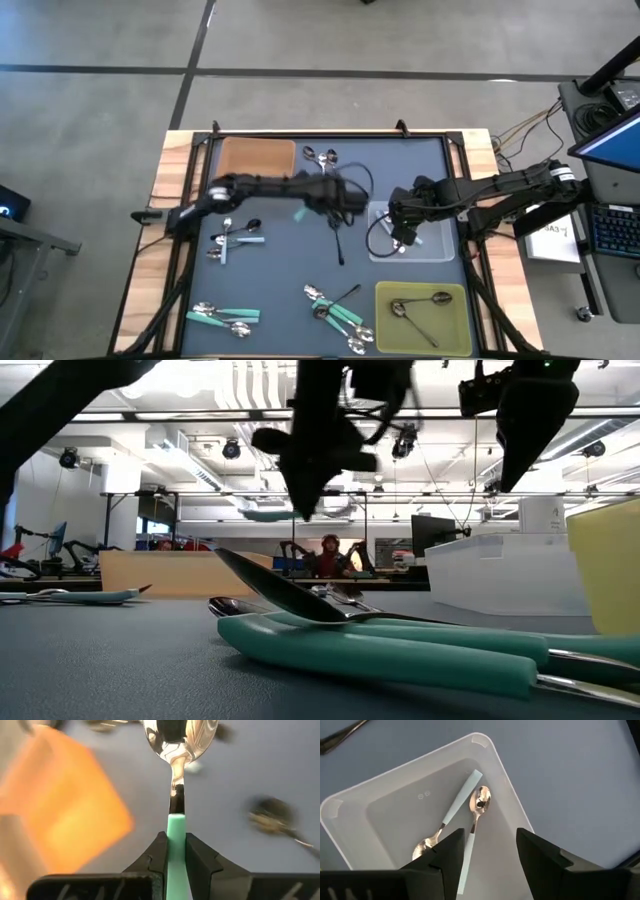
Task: Sort silverware by color (type)
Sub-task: Put the green spoon into the orange bin
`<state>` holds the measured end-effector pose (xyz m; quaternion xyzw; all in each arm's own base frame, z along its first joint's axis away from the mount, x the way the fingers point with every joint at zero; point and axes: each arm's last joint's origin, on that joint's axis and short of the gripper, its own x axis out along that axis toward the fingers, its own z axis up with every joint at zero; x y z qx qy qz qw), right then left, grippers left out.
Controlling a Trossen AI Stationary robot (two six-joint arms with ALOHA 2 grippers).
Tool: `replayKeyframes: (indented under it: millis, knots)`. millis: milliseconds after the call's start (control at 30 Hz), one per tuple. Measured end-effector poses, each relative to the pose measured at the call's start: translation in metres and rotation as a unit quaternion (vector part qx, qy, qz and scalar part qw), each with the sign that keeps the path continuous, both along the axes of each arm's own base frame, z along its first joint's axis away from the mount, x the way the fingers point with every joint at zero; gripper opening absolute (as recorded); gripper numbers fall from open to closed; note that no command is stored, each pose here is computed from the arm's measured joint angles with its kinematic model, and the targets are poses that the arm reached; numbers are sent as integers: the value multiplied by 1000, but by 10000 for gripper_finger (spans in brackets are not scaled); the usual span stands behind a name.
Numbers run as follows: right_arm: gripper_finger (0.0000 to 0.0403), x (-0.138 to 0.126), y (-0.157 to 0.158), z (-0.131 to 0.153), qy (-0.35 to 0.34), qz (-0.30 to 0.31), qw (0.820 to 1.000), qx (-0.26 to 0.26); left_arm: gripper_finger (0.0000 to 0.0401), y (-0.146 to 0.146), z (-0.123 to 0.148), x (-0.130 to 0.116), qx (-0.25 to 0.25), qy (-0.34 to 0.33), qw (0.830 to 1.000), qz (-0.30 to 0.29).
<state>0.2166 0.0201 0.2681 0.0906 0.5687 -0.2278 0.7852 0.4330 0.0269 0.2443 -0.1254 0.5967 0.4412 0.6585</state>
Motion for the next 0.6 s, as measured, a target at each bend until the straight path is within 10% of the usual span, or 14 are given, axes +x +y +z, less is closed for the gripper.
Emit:
replayKeyframes:
  millis: [300,600]
  knots:
    - [171,0,-1,0,-20,-67,998,4,24,73,1,-122,18,92,992,87]
    - [171,7,-2,2,-81,-133,988,-9,46,100,2,-201,34,-70,993,87]
